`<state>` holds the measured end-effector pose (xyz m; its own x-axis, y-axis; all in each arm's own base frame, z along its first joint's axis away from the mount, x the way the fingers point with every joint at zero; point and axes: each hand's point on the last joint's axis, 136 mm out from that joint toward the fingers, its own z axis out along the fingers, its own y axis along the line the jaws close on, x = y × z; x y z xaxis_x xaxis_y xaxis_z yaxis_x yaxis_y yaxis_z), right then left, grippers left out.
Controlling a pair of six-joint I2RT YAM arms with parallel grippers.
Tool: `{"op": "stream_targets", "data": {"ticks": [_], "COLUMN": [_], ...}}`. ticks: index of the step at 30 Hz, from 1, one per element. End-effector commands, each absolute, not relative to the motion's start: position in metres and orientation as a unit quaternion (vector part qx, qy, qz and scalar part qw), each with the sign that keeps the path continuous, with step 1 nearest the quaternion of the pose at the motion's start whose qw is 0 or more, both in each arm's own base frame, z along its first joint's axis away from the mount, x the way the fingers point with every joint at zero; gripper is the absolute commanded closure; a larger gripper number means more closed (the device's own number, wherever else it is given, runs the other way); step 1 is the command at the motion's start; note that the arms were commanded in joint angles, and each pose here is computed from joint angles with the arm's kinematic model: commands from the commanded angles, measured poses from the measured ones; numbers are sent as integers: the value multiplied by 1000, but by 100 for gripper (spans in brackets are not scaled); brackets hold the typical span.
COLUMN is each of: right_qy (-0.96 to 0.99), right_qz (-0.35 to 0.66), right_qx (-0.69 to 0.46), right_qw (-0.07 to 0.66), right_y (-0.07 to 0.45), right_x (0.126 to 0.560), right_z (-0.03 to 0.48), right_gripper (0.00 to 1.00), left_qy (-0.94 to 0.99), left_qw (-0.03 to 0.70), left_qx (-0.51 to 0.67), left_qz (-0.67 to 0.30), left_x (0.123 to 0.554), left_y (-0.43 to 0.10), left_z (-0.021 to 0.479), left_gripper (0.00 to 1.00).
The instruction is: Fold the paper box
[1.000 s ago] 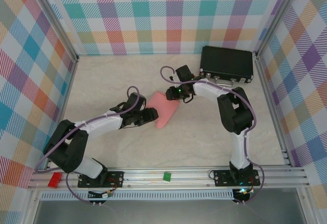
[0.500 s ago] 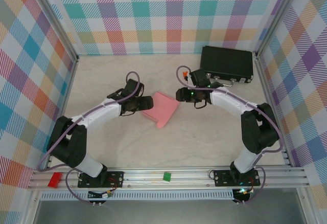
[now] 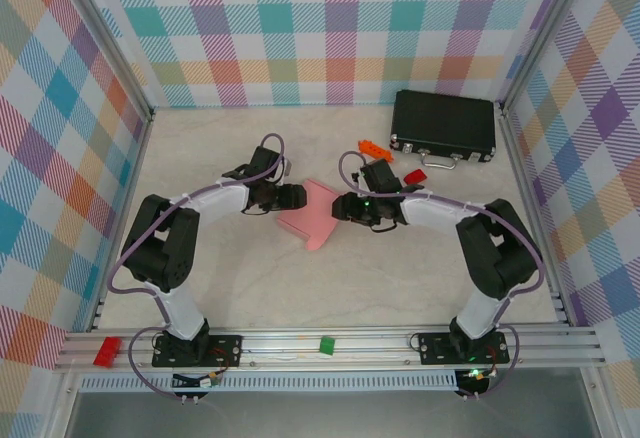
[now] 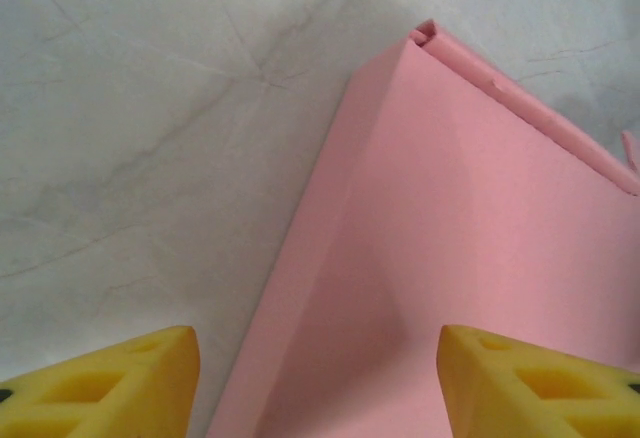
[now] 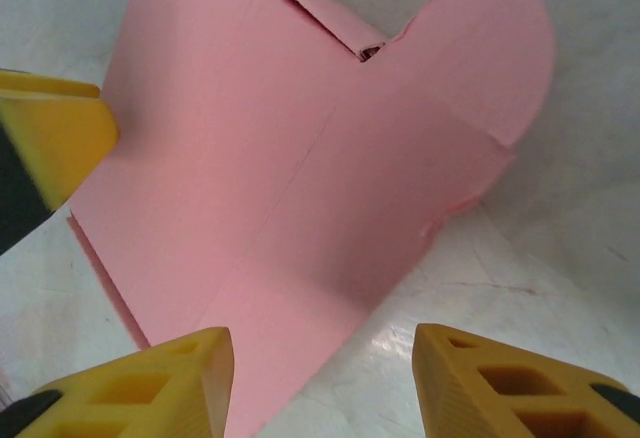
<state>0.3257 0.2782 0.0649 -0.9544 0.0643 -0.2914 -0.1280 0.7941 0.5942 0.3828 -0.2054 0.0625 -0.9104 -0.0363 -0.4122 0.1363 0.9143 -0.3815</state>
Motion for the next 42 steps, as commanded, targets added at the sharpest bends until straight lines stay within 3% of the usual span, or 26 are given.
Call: {"op": "stream_targets", "data": {"ticks": [1,6,15,27,35,42], "right_qy": [926,930,941,922,913,903], "right_qz": [347,339,305,361,388,414], "right_qx": [-17,-28,-52,-58,-56,-51], "right_qw": [146,141,134,128,113,106], "right_y": [294,301,303,297,301,303], "right_x": [337,349,362,348,339,337], "right_z": [66,59,49,64,61,64], "right_gripper": [51,56,53,50,51,57], "left_qy": [950,946,935,938,940,942], "left_qw": [202,185,171,202,178,166], "left_qx": [28,-3,-39,-75,-67,-63], "left_qz": [-237,-266,-307,-271,-282,-286], "left_x": [379,359,327,345,348,344], "left_y": [-213,-214,-227,-200,-208,-210], "left_z": [70,69,70,69,57,50], "left_gripper": [40,45,47,43,55,61]}}
